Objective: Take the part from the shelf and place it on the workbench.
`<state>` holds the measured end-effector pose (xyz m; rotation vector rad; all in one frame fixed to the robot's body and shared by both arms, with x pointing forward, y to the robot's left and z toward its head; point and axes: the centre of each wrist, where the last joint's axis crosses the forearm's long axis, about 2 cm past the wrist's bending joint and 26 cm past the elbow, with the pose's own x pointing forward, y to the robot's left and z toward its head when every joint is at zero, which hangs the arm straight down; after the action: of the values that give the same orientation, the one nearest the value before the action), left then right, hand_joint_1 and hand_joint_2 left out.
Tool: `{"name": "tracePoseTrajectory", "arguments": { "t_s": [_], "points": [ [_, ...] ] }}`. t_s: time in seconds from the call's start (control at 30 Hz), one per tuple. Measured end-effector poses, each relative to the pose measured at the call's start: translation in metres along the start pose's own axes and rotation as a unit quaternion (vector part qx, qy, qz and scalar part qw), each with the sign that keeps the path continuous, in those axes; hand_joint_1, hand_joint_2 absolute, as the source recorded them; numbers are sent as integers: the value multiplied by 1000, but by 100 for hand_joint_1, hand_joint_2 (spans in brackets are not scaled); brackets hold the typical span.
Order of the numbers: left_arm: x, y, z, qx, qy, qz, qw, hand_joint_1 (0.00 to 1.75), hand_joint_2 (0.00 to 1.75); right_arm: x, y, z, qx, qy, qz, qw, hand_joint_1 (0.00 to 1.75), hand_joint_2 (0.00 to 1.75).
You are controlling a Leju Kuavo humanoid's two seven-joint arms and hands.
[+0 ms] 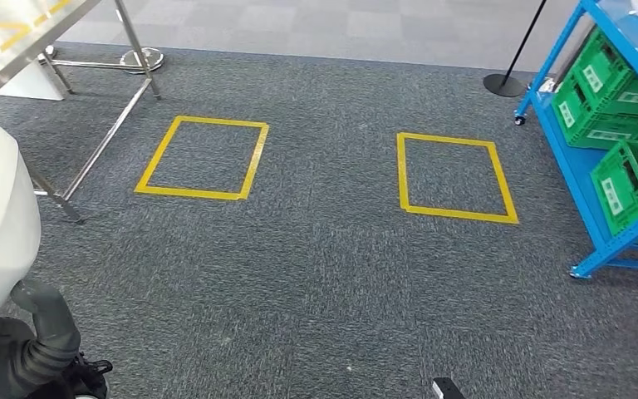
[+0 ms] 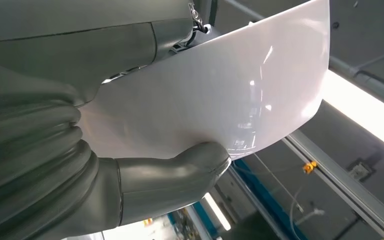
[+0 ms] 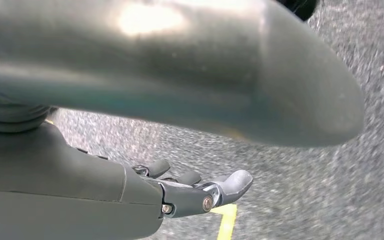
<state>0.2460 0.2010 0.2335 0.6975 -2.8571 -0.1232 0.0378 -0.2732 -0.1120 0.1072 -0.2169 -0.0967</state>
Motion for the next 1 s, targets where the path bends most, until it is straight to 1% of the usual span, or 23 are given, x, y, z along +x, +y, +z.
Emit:
{"name": "tracePoseTrajectory", "arguments": {
  "t_s": [0.27, 0.47, 0.8, 1.0],
  "points": [
    [-2, 2, 1, 0, 4, 2, 1000, 175, 175, 3, 2, 0, 1, -1, -4, 1000, 0, 0],
    [-5, 4, 3, -4, 5, -1, 1000, 175, 175, -2, 2, 0, 1, 2, -5, 1000, 0, 0],
    [-4, 9, 0, 0, -4, -9, 1000, 175, 175, 3, 5, -1, 3, -1, -7, 1000, 0, 0],
    [-4, 9, 0, -2, -7, -12, 1000, 175, 175, -1, 4, 0, 4, 2, -3, 1000, 0, 0]
  ]
}}
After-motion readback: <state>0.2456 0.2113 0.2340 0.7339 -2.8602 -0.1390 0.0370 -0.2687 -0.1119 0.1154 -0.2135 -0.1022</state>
